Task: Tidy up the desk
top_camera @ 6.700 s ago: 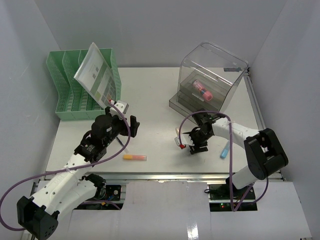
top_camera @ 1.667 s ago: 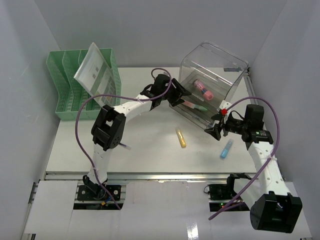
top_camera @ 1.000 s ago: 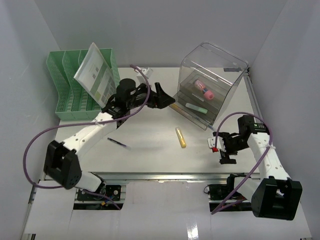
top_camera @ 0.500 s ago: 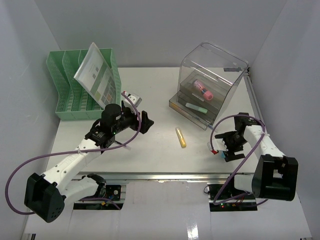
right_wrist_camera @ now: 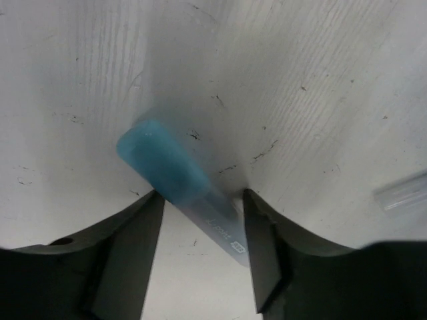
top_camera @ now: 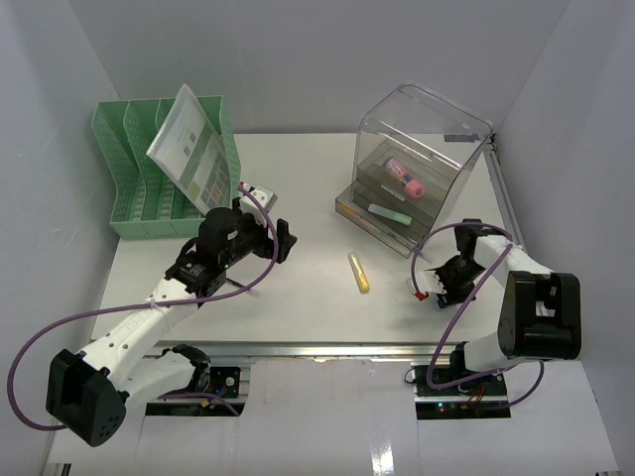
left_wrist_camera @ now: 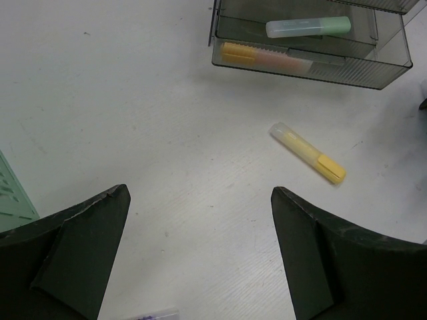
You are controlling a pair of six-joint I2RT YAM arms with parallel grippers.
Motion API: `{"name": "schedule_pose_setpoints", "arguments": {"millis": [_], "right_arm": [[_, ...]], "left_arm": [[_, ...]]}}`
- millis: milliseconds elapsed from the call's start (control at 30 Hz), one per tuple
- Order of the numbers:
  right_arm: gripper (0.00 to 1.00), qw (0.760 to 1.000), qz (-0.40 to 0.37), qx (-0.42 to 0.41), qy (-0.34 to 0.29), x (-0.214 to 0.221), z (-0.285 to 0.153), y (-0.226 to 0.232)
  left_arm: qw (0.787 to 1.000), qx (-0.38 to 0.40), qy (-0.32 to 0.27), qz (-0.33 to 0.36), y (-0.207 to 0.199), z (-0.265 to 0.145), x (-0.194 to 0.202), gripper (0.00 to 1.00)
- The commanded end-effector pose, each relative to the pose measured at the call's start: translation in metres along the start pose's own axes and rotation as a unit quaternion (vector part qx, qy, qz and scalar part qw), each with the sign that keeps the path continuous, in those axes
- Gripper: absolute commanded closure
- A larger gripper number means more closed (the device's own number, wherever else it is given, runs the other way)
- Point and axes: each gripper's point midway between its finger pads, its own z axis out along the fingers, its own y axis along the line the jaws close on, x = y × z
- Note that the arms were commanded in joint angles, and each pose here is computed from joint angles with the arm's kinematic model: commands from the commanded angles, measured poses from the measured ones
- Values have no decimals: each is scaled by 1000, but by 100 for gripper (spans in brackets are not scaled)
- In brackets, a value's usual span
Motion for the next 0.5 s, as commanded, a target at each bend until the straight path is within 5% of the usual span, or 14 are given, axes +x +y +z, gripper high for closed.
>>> {"name": "schedule_pose_setpoints", "arguments": {"millis": [0, 233, 333, 467], "right_arm": [[52, 994, -109, -2, -21, -13, 5, -15], [71, 994, -78, 35, -72, -46, 7, -30], [92, 992, -29, 64, -106, -76, -7, -46], [92, 973, 45, 118, -193, -150, -45, -72]], "left_arm": [[1000, -12, -10, 7, 5, -5, -4, 2], [1000, 0, -11, 7, 1, -5, -4, 2], [999, 33, -10, 5, -11, -4, -3, 2], [996, 87, -6, 1, -29, -4, -1, 2]]}}
